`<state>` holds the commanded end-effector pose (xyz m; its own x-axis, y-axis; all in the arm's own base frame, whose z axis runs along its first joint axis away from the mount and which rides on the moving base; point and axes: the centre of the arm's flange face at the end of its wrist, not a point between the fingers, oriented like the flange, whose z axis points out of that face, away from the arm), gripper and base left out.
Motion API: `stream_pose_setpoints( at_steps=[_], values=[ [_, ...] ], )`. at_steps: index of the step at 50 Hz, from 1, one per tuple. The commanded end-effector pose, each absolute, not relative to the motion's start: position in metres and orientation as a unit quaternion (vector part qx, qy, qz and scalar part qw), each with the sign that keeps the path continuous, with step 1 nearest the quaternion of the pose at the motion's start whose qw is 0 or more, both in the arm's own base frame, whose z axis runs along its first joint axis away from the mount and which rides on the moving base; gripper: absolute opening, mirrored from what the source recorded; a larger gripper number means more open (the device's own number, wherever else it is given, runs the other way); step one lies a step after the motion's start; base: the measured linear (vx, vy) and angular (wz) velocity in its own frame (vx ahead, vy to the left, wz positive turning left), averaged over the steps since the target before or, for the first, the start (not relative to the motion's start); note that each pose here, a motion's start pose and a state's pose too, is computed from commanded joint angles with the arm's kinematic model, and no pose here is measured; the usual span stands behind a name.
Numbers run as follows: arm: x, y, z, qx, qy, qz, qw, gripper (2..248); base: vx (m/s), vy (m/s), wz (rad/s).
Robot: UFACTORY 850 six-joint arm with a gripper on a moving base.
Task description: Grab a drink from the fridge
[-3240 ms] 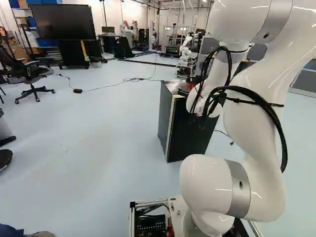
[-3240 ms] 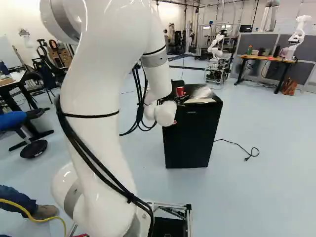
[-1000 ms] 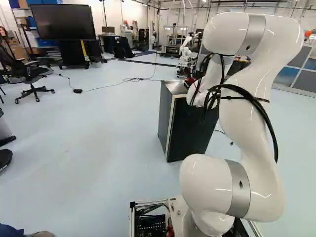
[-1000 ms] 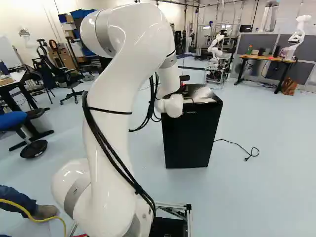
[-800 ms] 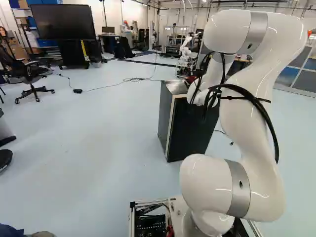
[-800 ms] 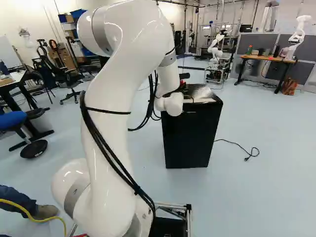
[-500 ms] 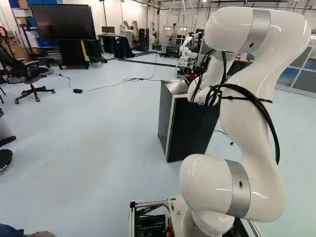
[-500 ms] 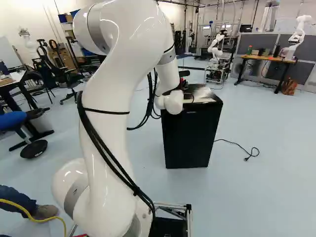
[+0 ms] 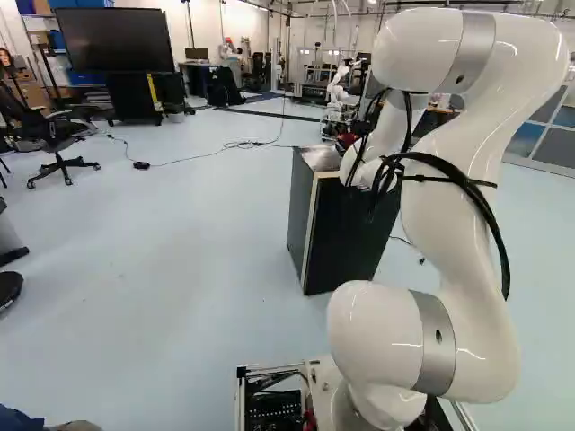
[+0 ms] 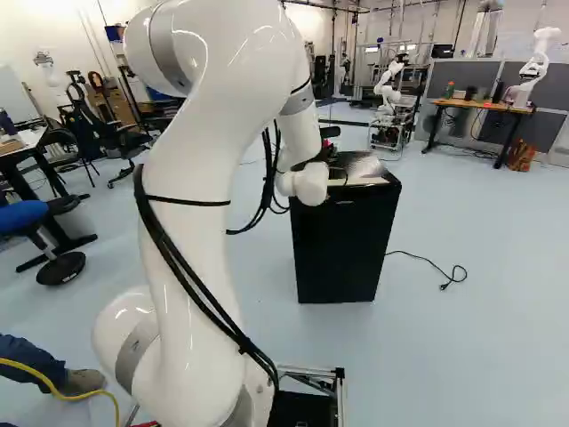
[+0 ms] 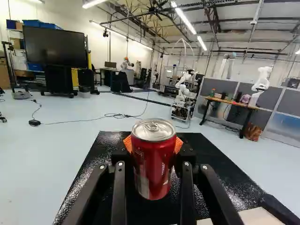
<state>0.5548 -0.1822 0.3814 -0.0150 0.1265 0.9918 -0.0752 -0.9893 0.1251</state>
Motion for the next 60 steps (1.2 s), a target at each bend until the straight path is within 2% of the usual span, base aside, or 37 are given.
stream_pose_setpoints(
  at_steps=[32, 60],
  values=[
    [0.517, -0.137, 0.395, 0.719, 0.013, 0.693, 0.058, 99, 0.000, 0.000, 0.000],
    [0.446, -0.078, 0.403, 0.750, 0.007, 0.660, 0.039, 99, 0.000, 0.000, 0.000]
  ],
)
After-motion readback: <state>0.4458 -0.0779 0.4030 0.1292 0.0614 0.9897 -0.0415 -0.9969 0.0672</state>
